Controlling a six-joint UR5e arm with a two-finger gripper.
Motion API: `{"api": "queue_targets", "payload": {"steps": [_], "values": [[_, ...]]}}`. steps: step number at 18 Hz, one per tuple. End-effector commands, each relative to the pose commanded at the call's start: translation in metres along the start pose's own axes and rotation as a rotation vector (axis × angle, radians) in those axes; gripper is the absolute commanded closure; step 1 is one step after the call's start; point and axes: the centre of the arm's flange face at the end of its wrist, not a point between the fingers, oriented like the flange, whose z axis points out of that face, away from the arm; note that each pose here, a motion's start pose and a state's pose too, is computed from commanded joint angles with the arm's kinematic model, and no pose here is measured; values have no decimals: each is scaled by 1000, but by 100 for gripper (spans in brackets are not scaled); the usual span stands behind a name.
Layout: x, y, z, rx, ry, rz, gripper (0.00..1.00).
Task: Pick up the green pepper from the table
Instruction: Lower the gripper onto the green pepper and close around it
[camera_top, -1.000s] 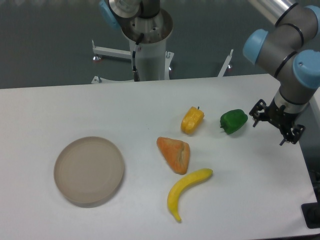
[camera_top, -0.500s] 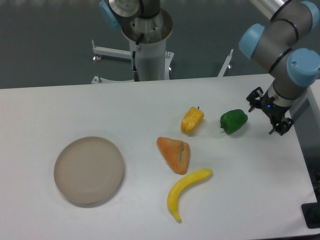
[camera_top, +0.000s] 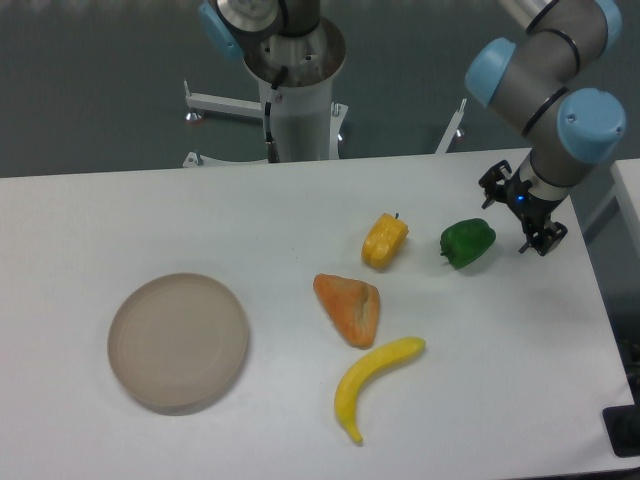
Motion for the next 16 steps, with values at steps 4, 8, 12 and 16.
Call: {"api": "queue_targets", "payload": {"steps": [4, 8, 12, 16], "values": [[8, -3, 23, 5, 26, 1, 0], [12, 0, 38, -1, -9, -3, 0], [20, -4, 47, 1, 5, 0, 0], [23, -6, 54, 4, 19, 2, 0]]}}
